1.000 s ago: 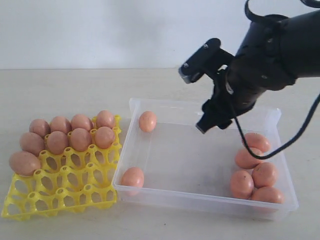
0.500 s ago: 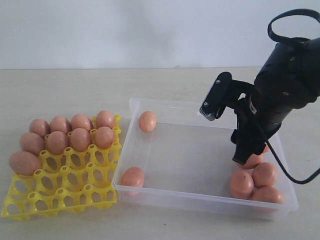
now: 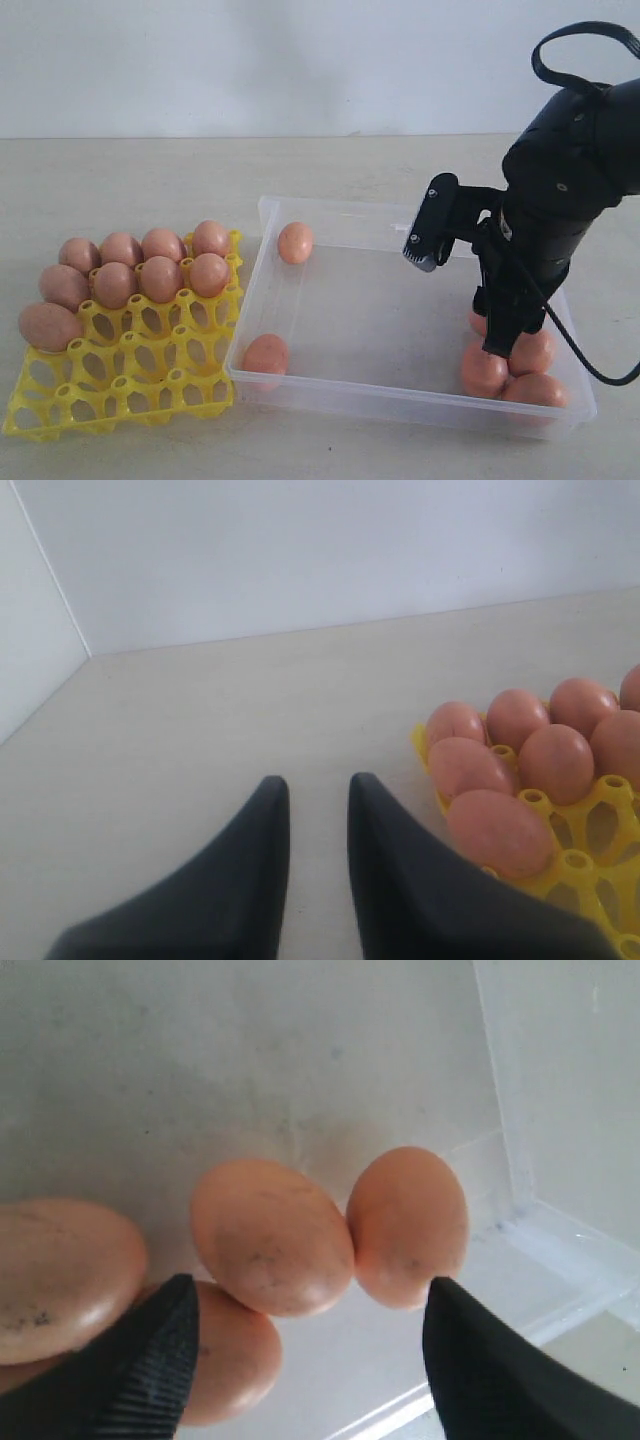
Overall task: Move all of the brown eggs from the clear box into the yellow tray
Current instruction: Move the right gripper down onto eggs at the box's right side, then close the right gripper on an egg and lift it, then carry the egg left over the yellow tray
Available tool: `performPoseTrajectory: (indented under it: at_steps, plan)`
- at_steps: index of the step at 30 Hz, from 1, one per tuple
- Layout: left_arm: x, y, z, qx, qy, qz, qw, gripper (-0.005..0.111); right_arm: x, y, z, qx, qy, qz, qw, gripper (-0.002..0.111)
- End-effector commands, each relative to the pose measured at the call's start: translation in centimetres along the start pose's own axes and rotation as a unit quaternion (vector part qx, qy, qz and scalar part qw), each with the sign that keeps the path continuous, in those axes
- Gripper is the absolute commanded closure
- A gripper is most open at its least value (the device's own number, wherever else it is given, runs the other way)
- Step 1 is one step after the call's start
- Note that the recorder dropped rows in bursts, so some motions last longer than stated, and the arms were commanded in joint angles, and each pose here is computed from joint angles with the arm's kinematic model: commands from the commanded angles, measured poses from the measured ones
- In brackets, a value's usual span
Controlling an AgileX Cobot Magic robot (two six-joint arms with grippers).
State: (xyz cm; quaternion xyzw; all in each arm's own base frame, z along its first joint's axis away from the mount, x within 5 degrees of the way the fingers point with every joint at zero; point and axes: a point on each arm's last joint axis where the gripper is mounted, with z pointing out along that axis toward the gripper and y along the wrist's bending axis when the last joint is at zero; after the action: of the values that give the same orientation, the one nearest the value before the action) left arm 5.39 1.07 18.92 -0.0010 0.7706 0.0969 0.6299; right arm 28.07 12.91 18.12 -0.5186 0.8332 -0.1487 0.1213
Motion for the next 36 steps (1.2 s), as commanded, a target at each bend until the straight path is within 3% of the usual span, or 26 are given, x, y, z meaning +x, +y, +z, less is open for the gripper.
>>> performPoseTrajectory:
  at_steps: [1,13,14,15,17,28,36]
  plan:
    - [0.1,0.0,0.0,-0.001,0.000,-0.002,1.000,0.085,0.2,0.4,1.1,-0.018,0.017,-0.031,0.999,0.046]
    - [0.1,0.0,0.0,-0.001,0.000,-0.002,1.000,0.085,-0.3,1.2,4.1,-0.037,0.032,-0.079,0.996,0.049]
    - [0.1,0.0,0.0,-0.001,0.000,-0.002,1.000,0.085,-0.3,1.2,4.2,-0.037,0.033,-0.080,0.996,0.062]
    - [0.1,0.0,0.0,-0.001,0.000,-0.002,1.000,0.085,-0.3,1.2,4.2,-0.036,0.033,-0.081,0.995,0.082]
    - [0.1,0.0,0.0,-0.001,0.000,-0.002,1.000,0.085,-0.4,1.1,4.1,-0.033,0.030,-0.060,0.997,0.108]
    - [0.1,0.0,0.0,-0.001,0.000,-0.002,1.000,0.085,-1.5,-0.8,-0.8,0.026,-0.107,0.096,0.989,0.107]
    - [0.1,0.0,0.0,-0.001,0.000,-0.002,1.000,0.085,-3.8,-1.0,-5.4,0.017,-0.292,0.226,0.929,0.107]
